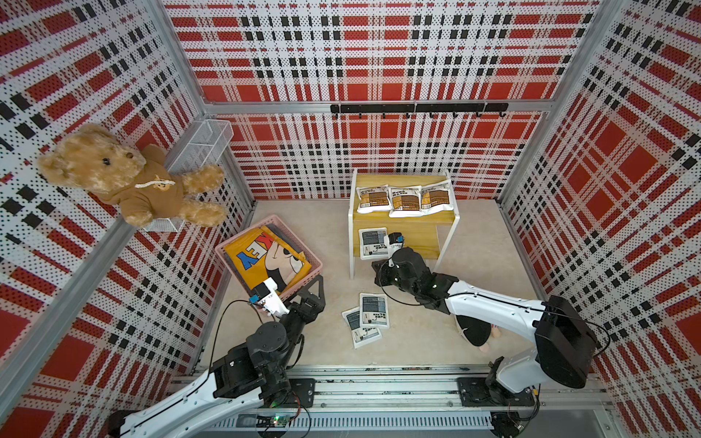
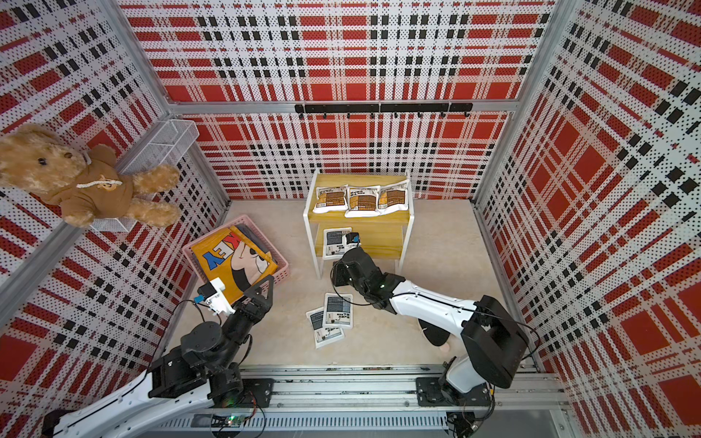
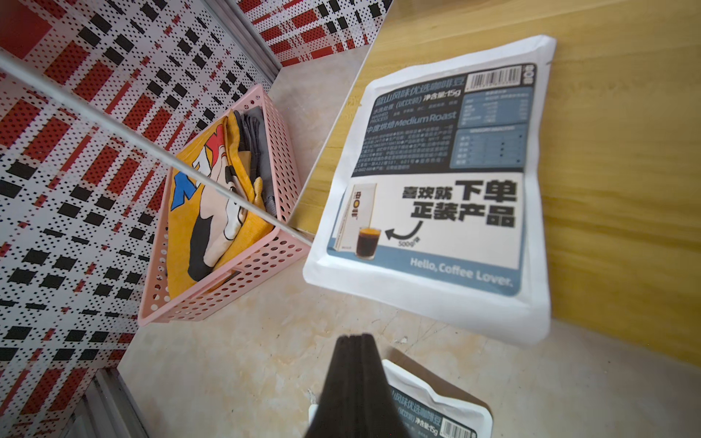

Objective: Place the bagged coffee beans on the shelf by color
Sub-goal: Move the bagged coffee beans to the shelf, then pick up the bagged coffee beans at the center of the board.

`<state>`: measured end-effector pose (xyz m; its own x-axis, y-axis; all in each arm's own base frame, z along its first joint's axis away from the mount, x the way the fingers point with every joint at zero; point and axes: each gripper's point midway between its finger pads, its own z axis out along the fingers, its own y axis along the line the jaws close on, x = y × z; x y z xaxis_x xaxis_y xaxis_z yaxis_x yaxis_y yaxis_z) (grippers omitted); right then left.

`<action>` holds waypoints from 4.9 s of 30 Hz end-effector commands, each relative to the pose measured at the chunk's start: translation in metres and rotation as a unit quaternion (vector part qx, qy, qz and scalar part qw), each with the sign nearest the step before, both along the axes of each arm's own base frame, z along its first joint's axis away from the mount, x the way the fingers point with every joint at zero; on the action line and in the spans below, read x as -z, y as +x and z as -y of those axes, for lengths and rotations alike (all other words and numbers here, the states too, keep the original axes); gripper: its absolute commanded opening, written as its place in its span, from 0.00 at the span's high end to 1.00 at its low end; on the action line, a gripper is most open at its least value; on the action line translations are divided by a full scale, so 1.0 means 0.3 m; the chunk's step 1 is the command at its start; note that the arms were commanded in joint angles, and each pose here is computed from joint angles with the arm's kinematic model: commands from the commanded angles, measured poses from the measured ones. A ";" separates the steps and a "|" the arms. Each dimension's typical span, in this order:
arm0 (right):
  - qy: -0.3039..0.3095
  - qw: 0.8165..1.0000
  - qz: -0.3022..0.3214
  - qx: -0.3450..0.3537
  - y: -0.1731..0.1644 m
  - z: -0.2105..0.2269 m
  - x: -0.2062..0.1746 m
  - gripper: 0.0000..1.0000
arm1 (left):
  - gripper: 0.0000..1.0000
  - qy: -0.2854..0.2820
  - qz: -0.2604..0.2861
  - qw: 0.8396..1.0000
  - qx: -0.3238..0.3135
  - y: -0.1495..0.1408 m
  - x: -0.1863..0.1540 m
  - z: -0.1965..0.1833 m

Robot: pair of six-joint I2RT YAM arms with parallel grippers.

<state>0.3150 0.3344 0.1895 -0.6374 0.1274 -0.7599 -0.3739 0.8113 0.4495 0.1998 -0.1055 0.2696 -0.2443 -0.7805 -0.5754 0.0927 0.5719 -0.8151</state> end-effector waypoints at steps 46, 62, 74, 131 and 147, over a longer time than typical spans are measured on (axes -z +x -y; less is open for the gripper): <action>-0.053 0.997 -0.038 0.036 -0.112 0.235 -0.045 1.00 | 0.01 0.111 -0.099 0.985 0.089 0.046 0.176 0.178; -0.062 0.970 -0.224 -0.070 -0.378 0.224 0.338 0.65 | 0.00 0.090 -0.267 0.915 0.288 0.026 0.532 0.340; -0.059 0.963 -0.250 -0.082 -0.393 0.193 0.459 0.62 | 0.19 0.134 -0.295 0.881 0.344 0.103 0.640 0.449; -0.070 0.975 -0.207 -0.042 -0.364 0.308 0.346 0.43 | 1.00 0.069 -0.264 0.885 0.377 0.125 0.631 0.485; 0.041 0.980 -0.165 -0.099 -0.421 0.313 0.050 0.21 | 1.00 -0.039 -0.176 0.902 0.393 0.030 0.364 0.478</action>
